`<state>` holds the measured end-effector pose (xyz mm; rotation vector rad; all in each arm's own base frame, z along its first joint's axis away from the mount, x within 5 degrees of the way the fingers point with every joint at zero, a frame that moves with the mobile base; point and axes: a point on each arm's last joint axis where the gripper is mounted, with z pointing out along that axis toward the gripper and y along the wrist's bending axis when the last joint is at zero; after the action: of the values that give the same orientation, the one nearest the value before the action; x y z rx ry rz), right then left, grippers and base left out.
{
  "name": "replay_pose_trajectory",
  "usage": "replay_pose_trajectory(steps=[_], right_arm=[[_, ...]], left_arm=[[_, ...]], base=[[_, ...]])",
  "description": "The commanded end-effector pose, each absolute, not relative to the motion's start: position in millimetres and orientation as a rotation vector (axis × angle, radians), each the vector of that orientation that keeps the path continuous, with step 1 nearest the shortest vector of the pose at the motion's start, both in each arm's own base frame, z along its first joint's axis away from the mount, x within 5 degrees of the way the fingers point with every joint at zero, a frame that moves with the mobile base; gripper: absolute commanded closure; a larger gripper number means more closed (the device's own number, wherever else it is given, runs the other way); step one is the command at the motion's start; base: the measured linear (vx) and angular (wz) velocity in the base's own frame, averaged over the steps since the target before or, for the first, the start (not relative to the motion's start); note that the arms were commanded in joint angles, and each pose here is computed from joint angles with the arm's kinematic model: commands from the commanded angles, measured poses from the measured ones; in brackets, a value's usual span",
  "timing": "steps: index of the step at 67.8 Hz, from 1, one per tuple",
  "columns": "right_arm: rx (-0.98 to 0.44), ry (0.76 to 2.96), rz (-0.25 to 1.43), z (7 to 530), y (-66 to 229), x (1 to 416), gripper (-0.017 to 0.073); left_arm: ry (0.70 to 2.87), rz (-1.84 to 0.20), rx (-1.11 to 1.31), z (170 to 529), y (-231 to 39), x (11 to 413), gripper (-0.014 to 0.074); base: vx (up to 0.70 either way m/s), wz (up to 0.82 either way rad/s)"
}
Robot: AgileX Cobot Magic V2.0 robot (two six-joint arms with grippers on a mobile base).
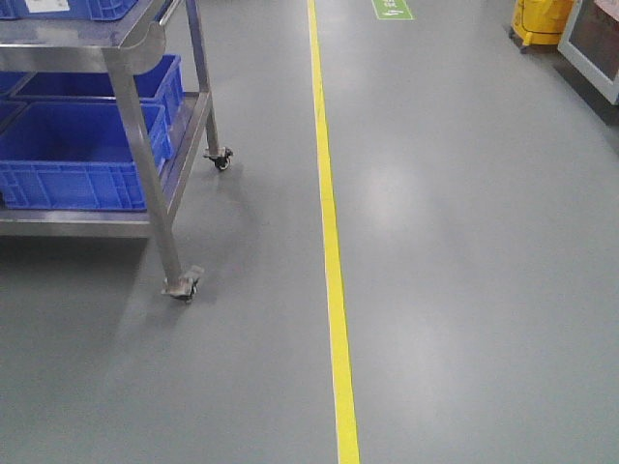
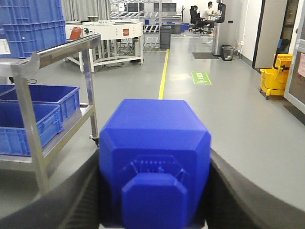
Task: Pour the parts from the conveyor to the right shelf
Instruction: 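Drive along the aisle beside the yellow floor line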
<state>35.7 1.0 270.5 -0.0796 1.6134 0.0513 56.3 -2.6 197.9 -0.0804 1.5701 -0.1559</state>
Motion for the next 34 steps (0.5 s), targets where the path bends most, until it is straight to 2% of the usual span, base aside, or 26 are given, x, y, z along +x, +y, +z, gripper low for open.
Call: replay_pose_trajectory(steps=[1,34], right_arm=[[-0.084,1.522,0.042,285.3,1.1,35.1,0.0564],[-0.084,1.522,0.042,285.3,1.1,35.1,0.0564]], left_arm=[[1.509,-0.174,-0.083,197.9,-3.0,56.4,0.06],[1.509,-0.174,-0.083,197.9,-3.0,56.4,0.06]], base=[[0.57,0.03],[0.54,-0.01]])
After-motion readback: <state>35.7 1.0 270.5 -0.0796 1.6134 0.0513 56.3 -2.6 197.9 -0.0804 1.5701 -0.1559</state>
